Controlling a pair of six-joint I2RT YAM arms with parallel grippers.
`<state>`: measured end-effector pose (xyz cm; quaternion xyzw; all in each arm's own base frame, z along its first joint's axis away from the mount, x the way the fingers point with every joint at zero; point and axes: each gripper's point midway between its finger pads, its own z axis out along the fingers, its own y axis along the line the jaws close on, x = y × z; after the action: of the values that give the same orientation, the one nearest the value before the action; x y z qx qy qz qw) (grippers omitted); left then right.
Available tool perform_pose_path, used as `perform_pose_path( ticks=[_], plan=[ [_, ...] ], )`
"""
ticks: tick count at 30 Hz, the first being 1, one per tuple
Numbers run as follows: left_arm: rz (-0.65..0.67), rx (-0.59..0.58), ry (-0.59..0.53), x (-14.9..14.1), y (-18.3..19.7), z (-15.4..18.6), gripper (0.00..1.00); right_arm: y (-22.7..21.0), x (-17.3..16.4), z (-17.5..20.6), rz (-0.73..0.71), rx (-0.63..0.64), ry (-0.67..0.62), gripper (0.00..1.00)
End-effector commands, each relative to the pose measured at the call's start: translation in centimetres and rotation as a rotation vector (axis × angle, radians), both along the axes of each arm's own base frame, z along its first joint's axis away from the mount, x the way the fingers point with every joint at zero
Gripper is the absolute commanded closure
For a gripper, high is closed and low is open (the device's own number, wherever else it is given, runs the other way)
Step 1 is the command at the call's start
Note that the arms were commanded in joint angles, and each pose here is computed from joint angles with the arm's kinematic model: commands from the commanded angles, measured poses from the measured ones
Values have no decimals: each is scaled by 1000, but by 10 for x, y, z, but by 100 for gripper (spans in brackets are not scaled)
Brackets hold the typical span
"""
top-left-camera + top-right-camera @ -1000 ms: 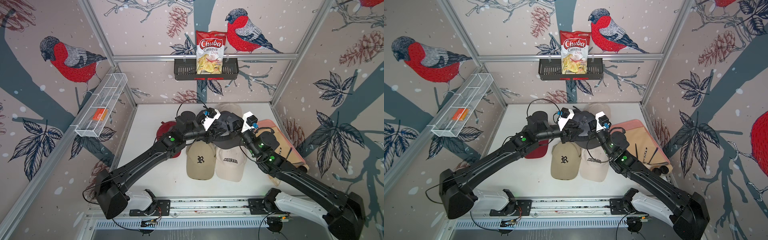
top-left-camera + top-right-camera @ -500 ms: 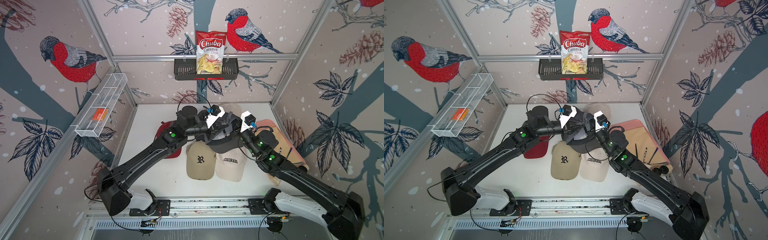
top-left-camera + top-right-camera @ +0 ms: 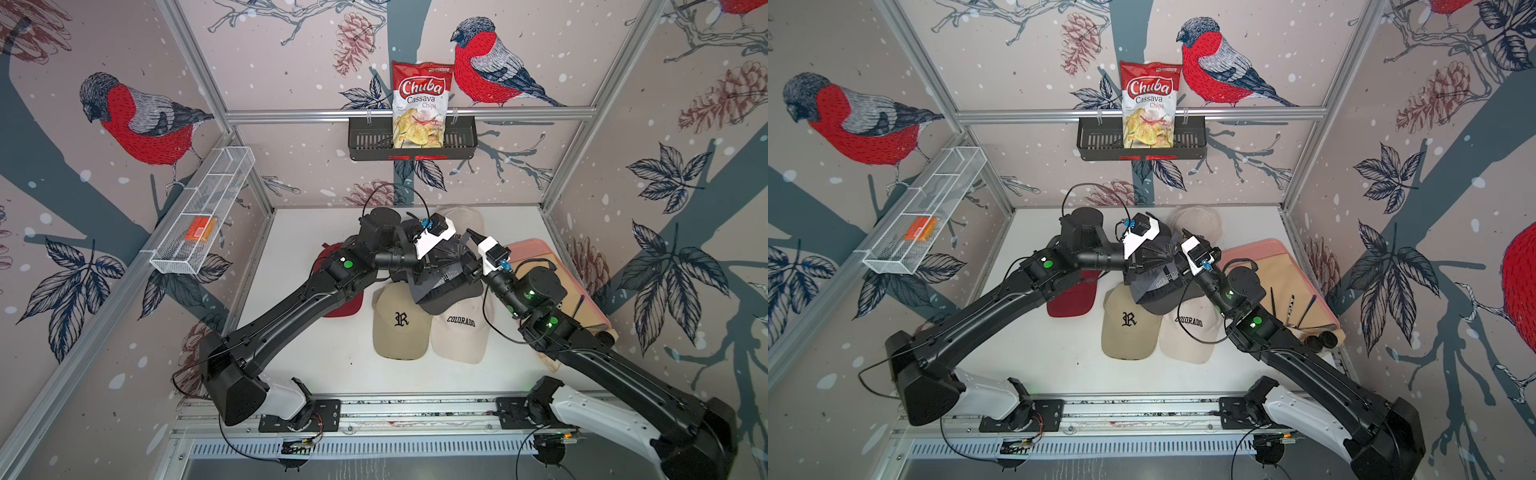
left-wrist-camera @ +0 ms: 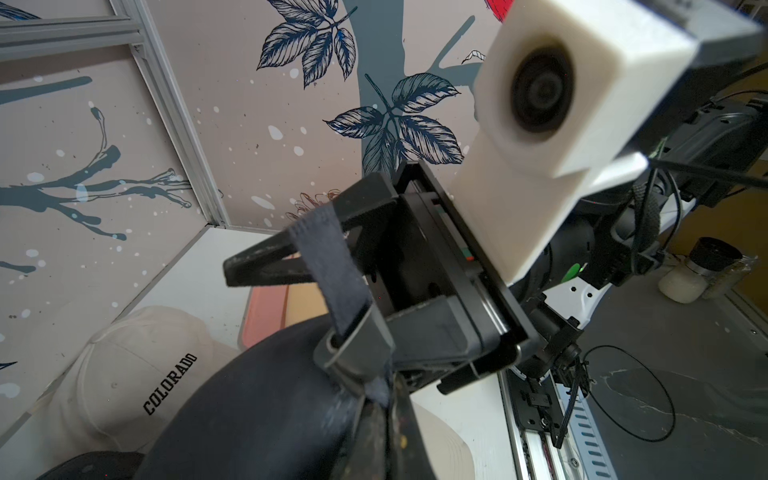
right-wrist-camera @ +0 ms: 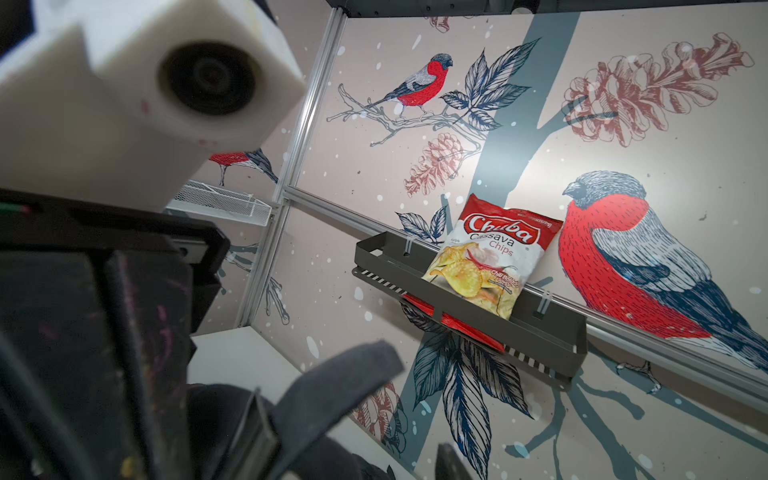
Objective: Open the adjustable buckle of the baseball cap
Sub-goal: Pull the adjustable strap on the baseball cap.
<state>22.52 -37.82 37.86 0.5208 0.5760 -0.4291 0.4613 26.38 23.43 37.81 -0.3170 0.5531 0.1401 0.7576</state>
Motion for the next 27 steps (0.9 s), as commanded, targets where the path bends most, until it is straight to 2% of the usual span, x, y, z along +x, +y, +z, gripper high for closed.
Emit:
perform_pose_path(
  ticks=[1, 6, 16, 20, 27],
  plan=[
    [-19, -3, -11, -1, 0, 4, 100, 9, -8, 2, 48, -38, -44, 63],
    [-18, -5, -11, 1, 1, 8, 100, 9, -12, -3, 41, -69, -63, 68],
    [1, 20, 18, 8, 0, 1, 100, 11, -18, 0, 46, -62, -72, 89],
    [7, 25, 28, 9, 0, -2, 100, 3, -12, 6, 1, 20, -53, 98],
    [15, 35, 42, 10, 1, -9, 100, -8, -4, 11, -36, 121, -30, 100]
  ],
)
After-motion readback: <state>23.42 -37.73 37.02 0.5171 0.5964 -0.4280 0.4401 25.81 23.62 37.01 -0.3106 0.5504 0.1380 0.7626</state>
